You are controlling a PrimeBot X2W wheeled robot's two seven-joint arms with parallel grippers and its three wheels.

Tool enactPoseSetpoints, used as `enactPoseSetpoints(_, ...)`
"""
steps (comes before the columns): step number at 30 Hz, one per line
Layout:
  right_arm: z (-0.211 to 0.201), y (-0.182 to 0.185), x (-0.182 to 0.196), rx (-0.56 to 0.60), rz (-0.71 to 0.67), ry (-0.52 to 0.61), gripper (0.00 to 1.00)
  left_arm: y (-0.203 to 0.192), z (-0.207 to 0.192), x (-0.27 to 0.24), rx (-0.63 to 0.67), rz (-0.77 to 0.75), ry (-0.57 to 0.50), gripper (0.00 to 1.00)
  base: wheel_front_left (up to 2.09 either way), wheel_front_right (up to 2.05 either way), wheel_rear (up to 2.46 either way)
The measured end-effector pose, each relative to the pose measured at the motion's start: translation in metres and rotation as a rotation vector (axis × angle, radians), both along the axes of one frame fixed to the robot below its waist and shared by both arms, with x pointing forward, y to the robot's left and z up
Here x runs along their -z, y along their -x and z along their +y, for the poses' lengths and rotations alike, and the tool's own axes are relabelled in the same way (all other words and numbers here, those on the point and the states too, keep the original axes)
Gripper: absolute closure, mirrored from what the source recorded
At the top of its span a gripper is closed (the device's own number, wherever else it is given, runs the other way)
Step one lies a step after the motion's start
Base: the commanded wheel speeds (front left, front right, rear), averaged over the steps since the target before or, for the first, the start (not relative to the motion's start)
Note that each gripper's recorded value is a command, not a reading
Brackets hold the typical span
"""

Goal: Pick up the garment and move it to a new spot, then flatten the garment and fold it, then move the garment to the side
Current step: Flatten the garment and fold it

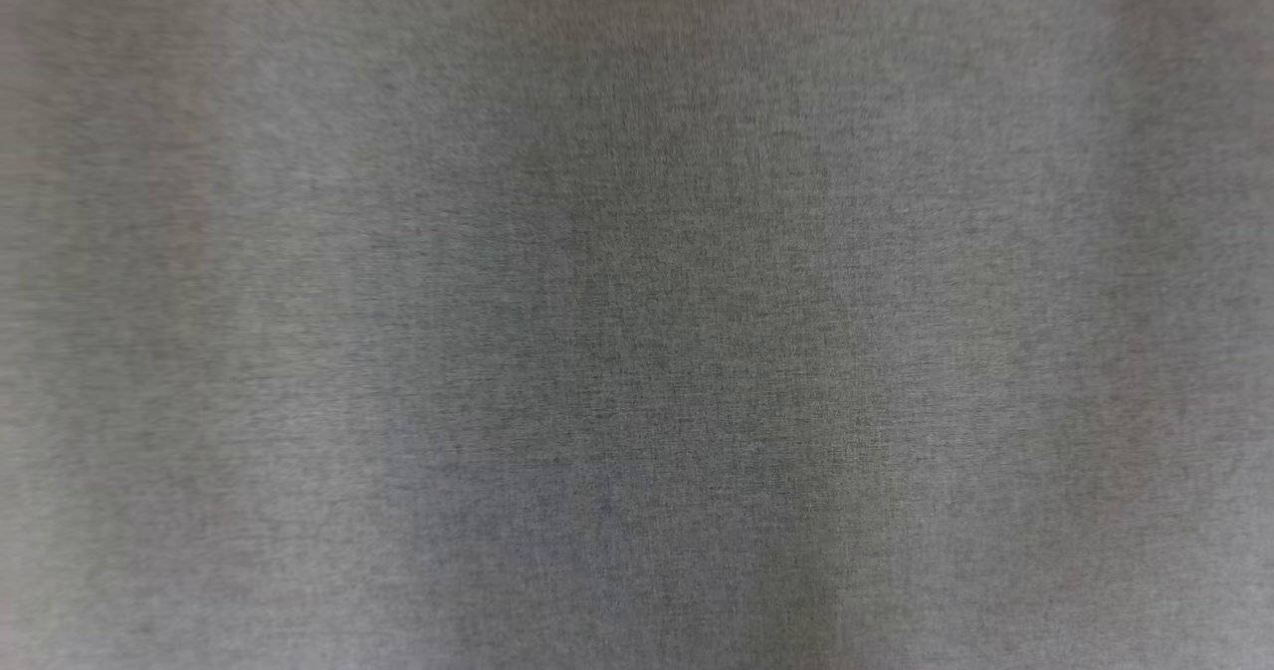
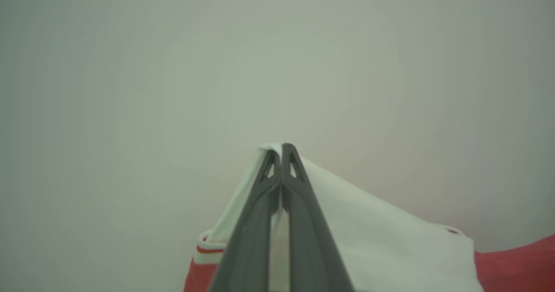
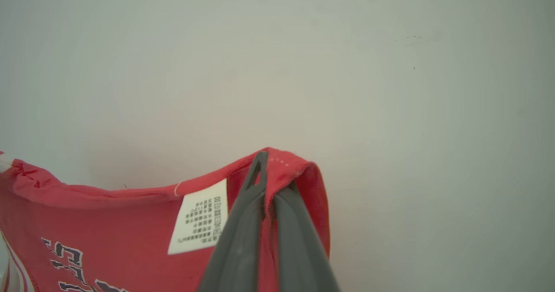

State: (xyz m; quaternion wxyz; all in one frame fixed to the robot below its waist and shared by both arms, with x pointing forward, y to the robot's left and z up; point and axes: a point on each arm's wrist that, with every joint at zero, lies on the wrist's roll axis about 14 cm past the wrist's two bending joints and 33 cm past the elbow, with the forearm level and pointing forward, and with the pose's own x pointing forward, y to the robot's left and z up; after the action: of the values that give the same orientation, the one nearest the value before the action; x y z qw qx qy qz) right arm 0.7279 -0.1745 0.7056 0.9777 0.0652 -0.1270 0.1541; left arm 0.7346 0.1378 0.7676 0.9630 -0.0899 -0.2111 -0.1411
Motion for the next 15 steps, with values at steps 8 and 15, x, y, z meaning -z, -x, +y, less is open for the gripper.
enactPoseSetpoints(8,-0.005,-0.020,0.027,0.029,0.025,0.049,1.00,-0.025,-0.023,0.029,0.030,0.029,0.010,1.00,0.00,0.00,0.00)
enactPoseSetpoints(15,-0.012,-0.017,0.028,0.040,0.026,0.062,1.00,-0.025,-0.038,0.028,0.062,0.028,0.011,1.00,0.00,0.00,0.00)
